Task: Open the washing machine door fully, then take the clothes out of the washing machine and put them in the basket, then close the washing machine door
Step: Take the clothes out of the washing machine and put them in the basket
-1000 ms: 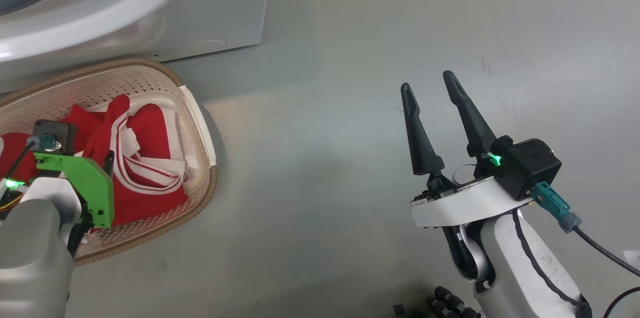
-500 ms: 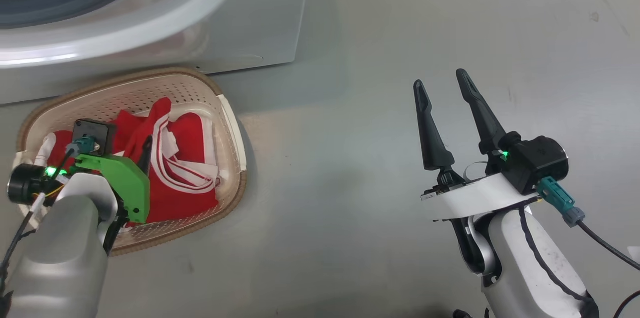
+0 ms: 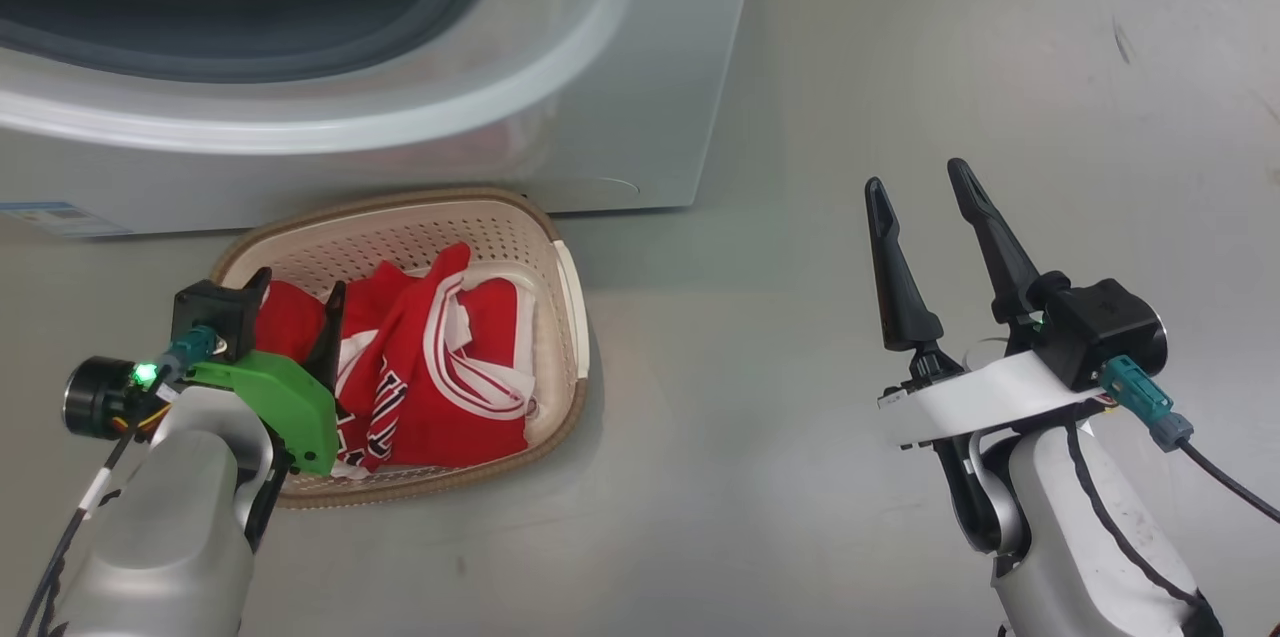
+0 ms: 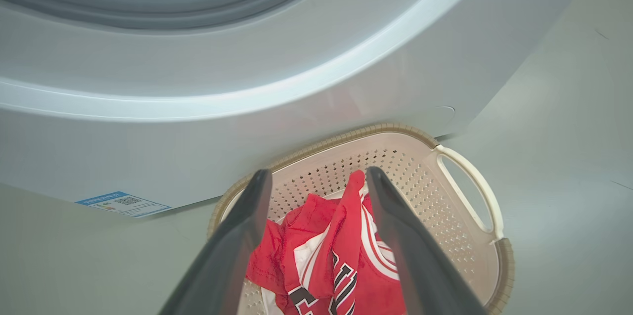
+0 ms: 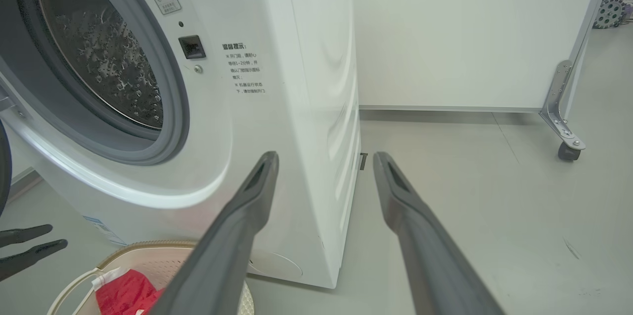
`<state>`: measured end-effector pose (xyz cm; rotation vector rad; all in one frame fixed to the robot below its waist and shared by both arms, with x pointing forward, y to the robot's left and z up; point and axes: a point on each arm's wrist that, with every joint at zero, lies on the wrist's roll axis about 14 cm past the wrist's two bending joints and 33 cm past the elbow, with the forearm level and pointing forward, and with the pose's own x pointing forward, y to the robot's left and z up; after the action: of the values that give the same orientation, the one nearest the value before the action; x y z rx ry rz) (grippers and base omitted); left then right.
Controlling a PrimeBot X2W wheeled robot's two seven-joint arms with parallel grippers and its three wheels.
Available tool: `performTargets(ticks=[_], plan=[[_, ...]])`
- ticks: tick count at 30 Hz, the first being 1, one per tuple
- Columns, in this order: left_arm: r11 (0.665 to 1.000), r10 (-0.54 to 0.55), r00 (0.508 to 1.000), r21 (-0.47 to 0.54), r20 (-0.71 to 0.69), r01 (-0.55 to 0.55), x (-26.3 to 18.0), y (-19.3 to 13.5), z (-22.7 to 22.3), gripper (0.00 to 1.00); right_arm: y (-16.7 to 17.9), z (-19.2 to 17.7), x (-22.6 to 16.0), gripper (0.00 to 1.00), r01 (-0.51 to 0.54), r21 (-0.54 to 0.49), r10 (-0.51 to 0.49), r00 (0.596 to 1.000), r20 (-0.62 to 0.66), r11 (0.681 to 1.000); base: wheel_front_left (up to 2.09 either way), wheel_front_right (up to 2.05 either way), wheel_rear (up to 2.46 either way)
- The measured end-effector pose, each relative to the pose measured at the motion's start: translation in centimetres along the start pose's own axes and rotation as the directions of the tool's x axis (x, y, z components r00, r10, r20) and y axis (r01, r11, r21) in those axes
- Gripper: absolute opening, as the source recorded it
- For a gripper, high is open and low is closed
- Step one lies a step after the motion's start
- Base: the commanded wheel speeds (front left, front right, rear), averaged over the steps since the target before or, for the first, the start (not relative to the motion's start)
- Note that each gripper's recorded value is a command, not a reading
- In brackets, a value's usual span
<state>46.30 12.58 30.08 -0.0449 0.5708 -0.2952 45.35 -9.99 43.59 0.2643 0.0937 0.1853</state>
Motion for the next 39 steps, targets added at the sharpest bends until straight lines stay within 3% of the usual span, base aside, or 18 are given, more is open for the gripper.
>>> performTargets(ticks=[10, 17, 39], plan=[[0.999, 0.025, 0.988, 0.032, 0.150, -0.030, -4.9, 0.4, 4.1, 1.00, 2.1, 1.7, -1.5, 1.00, -0.049, 0.008, 0.049, 0.998, 0.033, 0.999, 0.00, 0.00, 0.00], [0.998, 0.056, 0.934, 0.005, 0.353, -0.062, -9.3, 0.7, 9.4, 1.00, 3.7, 3.3, -3.1, 1.00, -0.086, 0.004, 0.086, 0.994, 0.068, 0.996, 0.00, 0.00, 0.00], [0.987, 0.162, 0.869, -0.066, 0.468, -0.148, -16.9, 0.7, 8.7, 1.00, 4.6, 4.1, -6.0, 1.00, -0.103, 0.007, 0.102, 0.991, 0.087, 0.995, 0.00, 0.00, 0.00]])
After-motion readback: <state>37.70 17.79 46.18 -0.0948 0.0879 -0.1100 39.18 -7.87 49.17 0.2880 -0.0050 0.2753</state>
